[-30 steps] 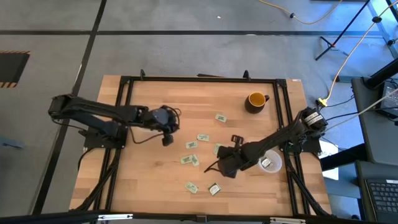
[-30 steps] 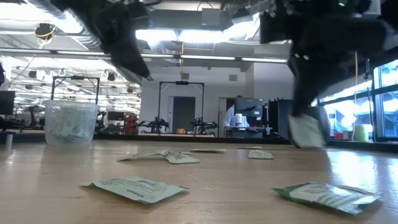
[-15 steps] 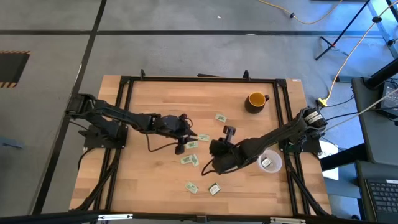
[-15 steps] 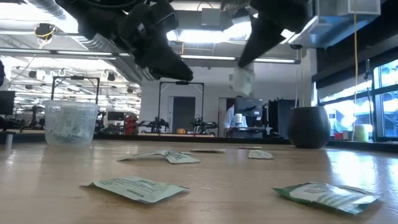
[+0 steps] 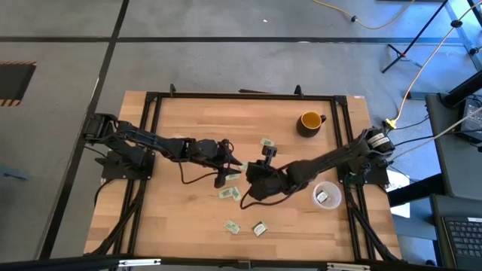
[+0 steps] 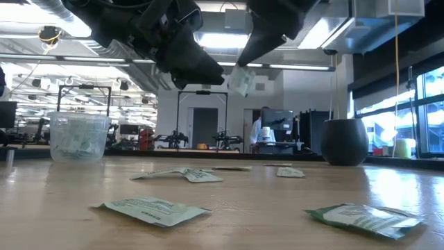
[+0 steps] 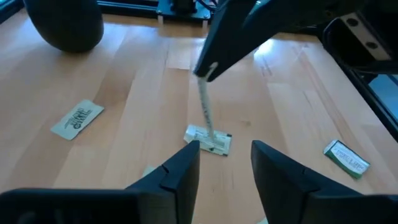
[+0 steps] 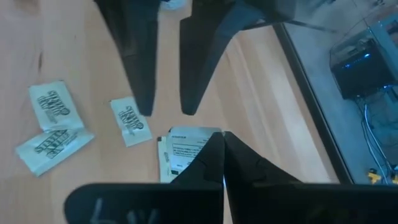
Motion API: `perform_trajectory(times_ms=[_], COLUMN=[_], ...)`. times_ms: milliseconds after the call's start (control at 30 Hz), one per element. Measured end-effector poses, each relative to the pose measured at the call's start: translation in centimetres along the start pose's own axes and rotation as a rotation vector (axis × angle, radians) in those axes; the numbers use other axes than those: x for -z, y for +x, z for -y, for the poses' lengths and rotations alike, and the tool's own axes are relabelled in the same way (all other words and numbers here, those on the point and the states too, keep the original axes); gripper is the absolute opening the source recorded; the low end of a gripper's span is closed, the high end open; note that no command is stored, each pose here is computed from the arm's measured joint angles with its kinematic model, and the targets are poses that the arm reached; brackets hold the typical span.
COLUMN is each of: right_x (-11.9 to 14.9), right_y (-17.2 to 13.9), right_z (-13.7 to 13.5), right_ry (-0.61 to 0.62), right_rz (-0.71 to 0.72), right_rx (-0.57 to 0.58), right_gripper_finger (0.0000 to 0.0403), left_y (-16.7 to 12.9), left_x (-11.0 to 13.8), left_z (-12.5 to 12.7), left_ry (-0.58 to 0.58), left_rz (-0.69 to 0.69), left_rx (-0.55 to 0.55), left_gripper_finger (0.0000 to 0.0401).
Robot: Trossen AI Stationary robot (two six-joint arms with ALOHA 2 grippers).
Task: Pick and place Stevia / Truvia into bins
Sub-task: Put the white stevia packet into the left transparent container
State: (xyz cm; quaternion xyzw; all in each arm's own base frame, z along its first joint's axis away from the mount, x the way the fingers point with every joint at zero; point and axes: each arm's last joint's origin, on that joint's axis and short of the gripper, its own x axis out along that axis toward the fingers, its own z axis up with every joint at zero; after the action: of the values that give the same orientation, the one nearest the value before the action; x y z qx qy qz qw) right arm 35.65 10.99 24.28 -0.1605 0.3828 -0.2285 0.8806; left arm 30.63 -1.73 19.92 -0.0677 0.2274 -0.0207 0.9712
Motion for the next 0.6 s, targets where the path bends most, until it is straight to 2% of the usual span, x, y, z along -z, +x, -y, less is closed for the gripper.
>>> perform_trajectory(times_ms=[200, 400, 600], right_x=[-0.3, -1.1, -1.4], right_y=[0.4, 0.4, 0.3], right_z=[0.4, 0.2, 0.2], right_ry=[0.01, 0.004, 0.005], right_rz=[0.013, 0.077, 0.104], right_rx=[0.006, -0.005, -0.008], right_gripper_finger=[0.0001, 0.0001, 0.0001], left_y=[0.0, 0.0, 0.0], left_x=[-0.3, -0.3, -0.3], left_z=[0.0, -0.3, -0.3], left_ry=[0.001, 0.001, 0.001], left_rz=[0.03, 0.042, 0.042], left_rx=[-0.009, -0.088, -0.089], left_gripper_finger=[0.0141, 0.0141, 0.0139])
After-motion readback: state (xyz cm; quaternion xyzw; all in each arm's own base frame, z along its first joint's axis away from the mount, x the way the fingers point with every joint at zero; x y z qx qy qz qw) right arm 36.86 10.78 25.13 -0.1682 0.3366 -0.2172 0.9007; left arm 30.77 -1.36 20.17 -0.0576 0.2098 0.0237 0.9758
